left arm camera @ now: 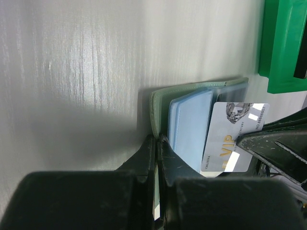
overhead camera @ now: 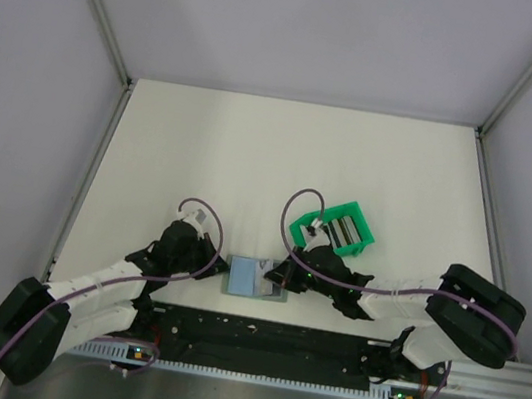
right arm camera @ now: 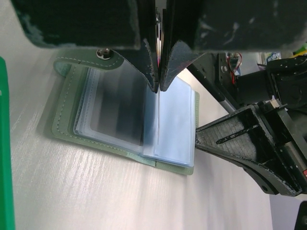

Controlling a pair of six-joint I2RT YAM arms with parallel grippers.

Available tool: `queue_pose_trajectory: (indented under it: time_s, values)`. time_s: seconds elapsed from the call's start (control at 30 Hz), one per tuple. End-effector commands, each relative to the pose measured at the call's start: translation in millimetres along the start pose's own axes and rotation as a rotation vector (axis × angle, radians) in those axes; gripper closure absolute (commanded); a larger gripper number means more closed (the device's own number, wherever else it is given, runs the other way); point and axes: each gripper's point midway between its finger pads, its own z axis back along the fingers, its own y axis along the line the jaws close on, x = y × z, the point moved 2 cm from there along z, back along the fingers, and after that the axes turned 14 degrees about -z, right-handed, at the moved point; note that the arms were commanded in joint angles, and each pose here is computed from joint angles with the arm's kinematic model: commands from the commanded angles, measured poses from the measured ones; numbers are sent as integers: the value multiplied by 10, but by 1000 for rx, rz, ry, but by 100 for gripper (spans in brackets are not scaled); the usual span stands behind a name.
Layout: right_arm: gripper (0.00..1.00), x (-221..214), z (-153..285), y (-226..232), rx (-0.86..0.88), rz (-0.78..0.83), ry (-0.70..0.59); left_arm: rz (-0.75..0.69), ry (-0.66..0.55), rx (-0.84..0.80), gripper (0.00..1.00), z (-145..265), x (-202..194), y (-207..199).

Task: Put the credit cards into the card holder
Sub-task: Insert the credit card into the card holder.

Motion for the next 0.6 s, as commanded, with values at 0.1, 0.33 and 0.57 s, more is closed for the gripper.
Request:
queue_pose_trajectory:
  time_s: [0.1,0.33,0.57]
  values:
    - [100,134,80,78,11,6,-64,5,-3,14,100,-5,-43,62]
    - [100,81,6,39,10,-15,-38,2,-6,9,100,-2,-22,42]
    - [100,22,-80,30,31,-42,-9,3,-4,13,100,-1,-29,50]
